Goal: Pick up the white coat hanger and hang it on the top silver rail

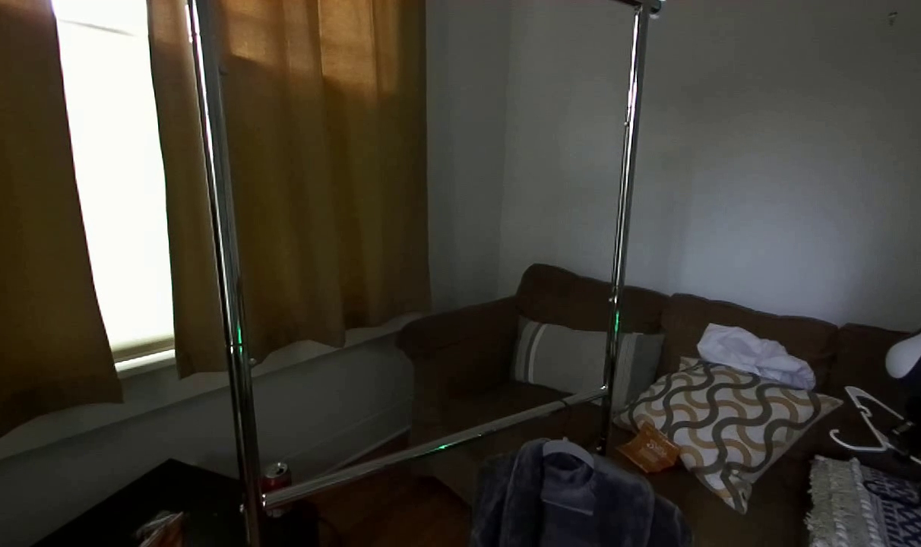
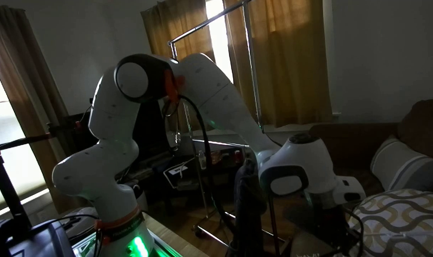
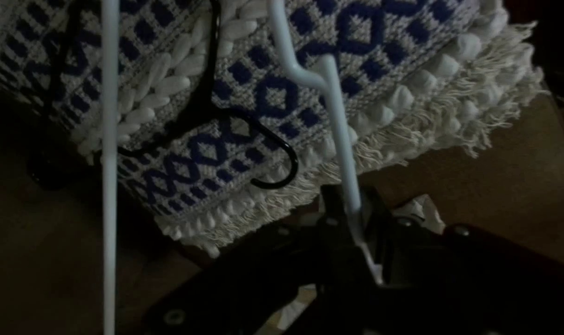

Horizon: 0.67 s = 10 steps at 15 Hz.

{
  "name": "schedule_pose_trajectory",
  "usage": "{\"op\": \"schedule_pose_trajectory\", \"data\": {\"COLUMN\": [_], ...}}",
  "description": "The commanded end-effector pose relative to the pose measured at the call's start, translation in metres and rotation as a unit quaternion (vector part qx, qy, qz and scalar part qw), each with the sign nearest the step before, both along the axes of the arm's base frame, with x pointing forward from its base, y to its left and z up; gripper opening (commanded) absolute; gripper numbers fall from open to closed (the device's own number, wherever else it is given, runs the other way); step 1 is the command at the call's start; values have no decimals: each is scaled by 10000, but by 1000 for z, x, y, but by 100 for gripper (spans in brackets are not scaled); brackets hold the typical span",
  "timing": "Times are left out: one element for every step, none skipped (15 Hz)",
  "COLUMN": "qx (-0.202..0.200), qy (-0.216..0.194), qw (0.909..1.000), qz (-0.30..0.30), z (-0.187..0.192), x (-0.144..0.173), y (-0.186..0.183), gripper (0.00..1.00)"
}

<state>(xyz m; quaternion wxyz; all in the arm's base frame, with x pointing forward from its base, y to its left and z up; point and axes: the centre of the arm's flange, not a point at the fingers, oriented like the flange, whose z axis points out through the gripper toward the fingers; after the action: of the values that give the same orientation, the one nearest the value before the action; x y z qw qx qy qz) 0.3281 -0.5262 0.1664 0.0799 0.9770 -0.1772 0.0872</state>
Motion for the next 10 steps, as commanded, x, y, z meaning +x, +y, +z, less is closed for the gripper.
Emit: {"op": "schedule_pose_trajectory", "data": {"qx": [240, 278, 360, 435, 529, 667, 837, 987, 1165, 1319], "qy": [-120, -155, -205, -240, -265, -323, -349, -369, -400, -416], "qw": [9980, 9966, 9943, 9920, 9893, 9862, 9824, 9797, 9746, 9703], "qz": [578, 762, 984, 1158, 1333, 1482, 1631, 1704, 1872, 1985], "z": [49, 59, 67, 74, 82, 89, 95, 102, 107, 113], "x": [-6, -1, 4, 9, 14, 19, 23, 28, 32, 35], "y": [57, 70, 84, 98, 111, 125, 137, 148, 159, 168], "gripper": [4, 4, 4, 4, 4, 4, 4, 4, 4, 4]}}
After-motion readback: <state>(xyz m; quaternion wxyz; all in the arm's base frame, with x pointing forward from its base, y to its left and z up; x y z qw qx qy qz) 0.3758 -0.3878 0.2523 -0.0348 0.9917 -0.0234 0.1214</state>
